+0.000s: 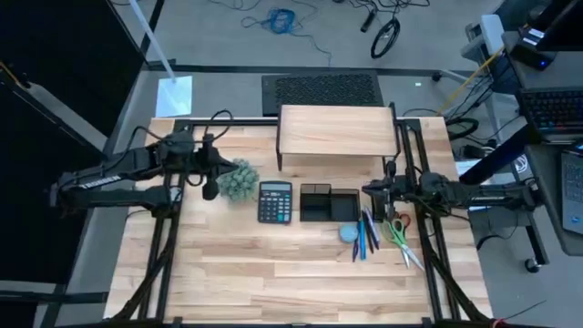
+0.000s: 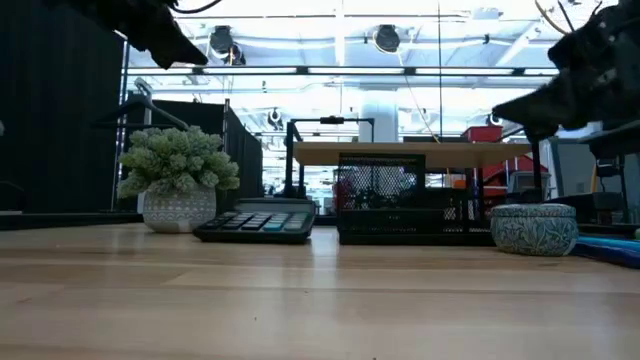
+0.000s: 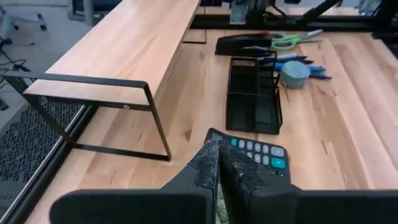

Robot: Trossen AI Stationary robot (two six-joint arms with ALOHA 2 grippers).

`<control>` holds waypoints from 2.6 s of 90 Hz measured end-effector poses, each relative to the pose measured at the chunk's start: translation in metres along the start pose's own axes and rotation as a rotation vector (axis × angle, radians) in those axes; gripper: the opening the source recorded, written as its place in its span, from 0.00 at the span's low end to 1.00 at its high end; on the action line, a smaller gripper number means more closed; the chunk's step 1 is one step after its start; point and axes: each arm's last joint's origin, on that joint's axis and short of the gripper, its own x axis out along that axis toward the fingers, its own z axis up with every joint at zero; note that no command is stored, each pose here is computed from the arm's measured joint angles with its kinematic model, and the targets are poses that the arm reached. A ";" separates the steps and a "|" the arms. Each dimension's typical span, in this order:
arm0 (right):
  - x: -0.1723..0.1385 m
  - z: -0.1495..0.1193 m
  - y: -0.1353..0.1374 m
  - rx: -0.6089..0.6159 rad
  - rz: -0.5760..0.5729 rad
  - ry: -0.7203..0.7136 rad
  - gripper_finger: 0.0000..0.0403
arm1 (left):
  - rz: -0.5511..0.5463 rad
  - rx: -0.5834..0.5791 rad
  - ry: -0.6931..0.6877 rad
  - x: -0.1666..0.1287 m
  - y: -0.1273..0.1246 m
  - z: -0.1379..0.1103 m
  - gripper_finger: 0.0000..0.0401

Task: Pick and place office supplies into organizer
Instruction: Return to Home Position

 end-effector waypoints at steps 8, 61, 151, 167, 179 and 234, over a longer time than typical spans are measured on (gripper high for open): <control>0.000 0.000 -0.001 -0.007 -0.007 -0.004 0.04 | 0.004 -0.021 -0.032 0.000 -0.001 -0.007 0.00; 0.001 -0.001 -0.004 -0.005 -0.029 0.014 0.04 | -0.041 -0.220 -0.336 0.001 -0.016 -0.062 0.00; 0.001 -0.001 -0.004 -0.005 -0.029 0.013 0.04 | -0.001 -0.018 -0.321 0.022 -0.030 -0.139 0.00; 0.001 -0.001 -0.004 -0.005 -0.029 0.013 0.04 | -0.042 0.050 -0.349 0.020 -0.035 -0.137 0.00; 0.001 -0.001 -0.004 -0.005 -0.029 0.014 0.04 | -0.043 0.035 -0.378 0.017 -0.035 -0.136 0.00; 0.001 -0.001 -0.004 -0.005 -0.029 0.014 0.04 | -0.018 0.014 -0.472 0.009 -0.033 -0.131 0.00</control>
